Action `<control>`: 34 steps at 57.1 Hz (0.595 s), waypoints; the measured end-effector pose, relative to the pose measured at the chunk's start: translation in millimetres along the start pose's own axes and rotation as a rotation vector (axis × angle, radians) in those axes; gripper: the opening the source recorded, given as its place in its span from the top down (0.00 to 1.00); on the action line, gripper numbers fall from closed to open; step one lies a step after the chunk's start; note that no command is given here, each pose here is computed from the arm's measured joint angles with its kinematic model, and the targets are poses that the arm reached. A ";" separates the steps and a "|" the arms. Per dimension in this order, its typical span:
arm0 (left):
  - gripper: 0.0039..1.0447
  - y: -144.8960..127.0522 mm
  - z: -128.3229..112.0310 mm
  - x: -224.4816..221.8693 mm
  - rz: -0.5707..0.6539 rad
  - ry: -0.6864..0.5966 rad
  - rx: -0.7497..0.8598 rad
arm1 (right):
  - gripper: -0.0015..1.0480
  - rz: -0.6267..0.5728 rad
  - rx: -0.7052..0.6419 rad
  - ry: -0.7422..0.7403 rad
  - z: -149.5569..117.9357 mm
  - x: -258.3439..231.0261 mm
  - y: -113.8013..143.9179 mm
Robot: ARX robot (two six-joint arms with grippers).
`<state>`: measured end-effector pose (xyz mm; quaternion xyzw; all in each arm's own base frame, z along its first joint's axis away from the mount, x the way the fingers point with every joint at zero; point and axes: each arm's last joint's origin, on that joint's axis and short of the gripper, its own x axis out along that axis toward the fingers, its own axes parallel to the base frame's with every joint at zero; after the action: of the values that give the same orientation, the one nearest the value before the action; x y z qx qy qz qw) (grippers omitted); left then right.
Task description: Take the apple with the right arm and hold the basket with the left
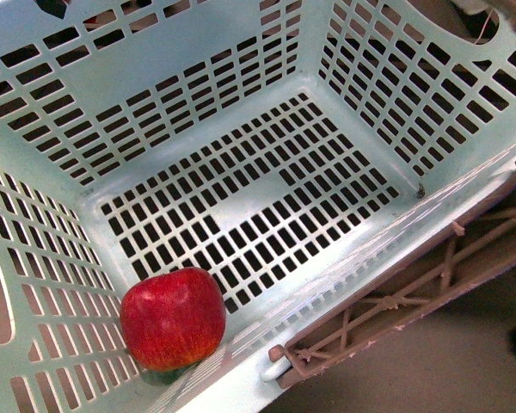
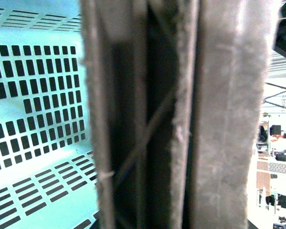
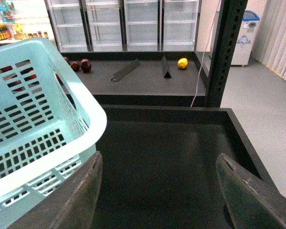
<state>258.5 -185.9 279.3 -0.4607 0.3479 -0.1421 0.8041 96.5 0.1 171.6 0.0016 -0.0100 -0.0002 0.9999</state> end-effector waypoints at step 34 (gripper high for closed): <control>0.87 12.9 38.9 2.3 0.076 -0.307 -0.167 | 0.08 0.000 0.000 -0.001 0.1 -0.1 0.0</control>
<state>285.8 -155.3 280.5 -0.5285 0.2487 -0.0103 0.8116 96.5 0.1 171.6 0.0016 -0.0104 -0.0002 0.9999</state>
